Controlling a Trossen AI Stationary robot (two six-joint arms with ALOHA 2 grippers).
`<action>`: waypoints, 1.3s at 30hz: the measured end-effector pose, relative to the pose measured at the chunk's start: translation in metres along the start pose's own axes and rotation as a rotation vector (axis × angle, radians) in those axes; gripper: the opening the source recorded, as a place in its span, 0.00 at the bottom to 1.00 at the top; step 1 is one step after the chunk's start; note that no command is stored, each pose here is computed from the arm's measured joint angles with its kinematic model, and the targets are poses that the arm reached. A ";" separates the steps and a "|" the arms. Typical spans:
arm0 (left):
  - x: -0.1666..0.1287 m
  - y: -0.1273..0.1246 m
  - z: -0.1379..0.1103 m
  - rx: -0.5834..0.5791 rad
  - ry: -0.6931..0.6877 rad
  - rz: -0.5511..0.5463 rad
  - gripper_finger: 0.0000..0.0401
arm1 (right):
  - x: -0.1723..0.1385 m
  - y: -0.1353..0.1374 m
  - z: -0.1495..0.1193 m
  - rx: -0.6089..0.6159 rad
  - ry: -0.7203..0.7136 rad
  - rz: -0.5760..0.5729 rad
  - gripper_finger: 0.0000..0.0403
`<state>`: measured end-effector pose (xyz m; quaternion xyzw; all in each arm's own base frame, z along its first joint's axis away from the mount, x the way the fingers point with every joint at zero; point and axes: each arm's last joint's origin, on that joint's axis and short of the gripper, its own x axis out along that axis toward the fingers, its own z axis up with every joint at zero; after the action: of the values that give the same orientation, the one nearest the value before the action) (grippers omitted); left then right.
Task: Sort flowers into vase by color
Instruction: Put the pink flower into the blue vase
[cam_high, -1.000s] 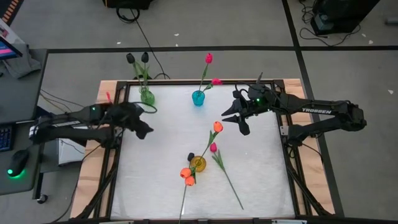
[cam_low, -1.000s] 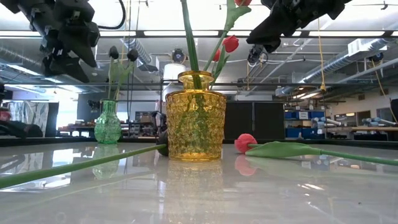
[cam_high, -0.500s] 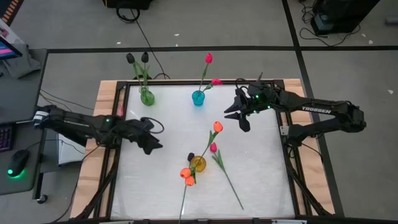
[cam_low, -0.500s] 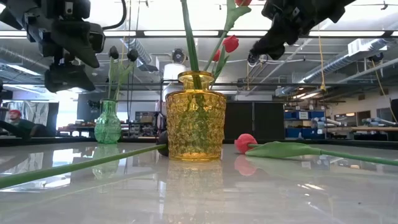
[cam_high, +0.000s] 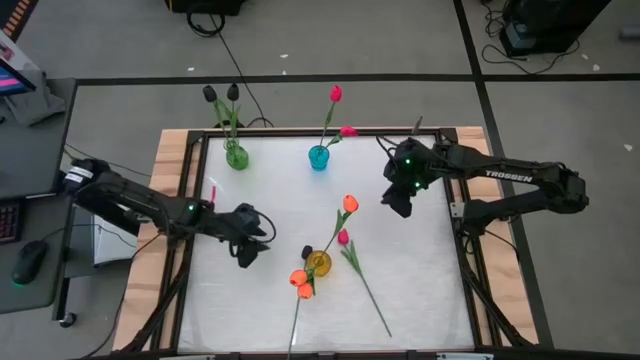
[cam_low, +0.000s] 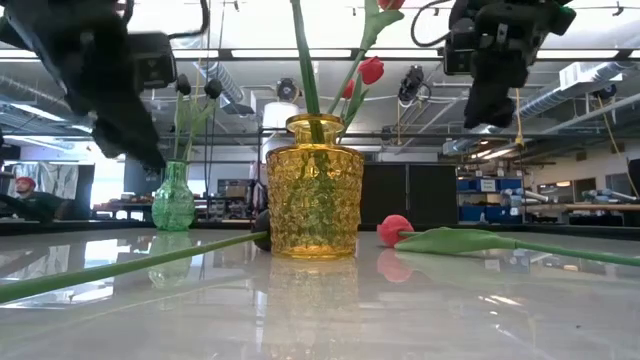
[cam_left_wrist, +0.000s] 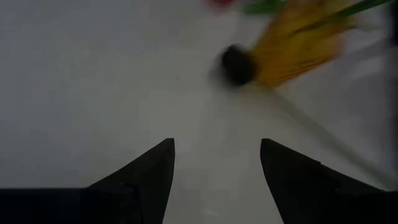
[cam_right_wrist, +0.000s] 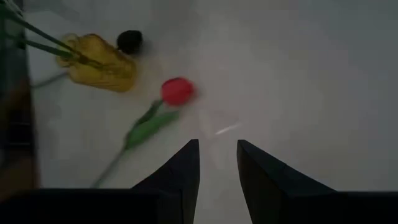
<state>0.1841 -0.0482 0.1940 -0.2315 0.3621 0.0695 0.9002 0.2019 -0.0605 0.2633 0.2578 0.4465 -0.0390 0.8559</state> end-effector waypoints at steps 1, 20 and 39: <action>0.002 0.002 -0.002 0.016 0.008 0.036 0.60 | 0.001 0.003 -0.002 0.039 0.016 0.011 0.29; 0.007 0.011 -0.008 0.050 0.016 0.220 0.60 | 0.039 0.098 -0.045 0.476 0.032 -0.097 0.29; 0.007 0.012 -0.007 0.102 -0.008 0.256 0.60 | 0.150 0.171 -0.055 0.410 0.224 -0.412 0.29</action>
<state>0.1816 -0.0410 0.1804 -0.1369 0.3882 0.1663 0.8960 0.3015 0.1377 0.1899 0.3320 0.5636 -0.2722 0.7057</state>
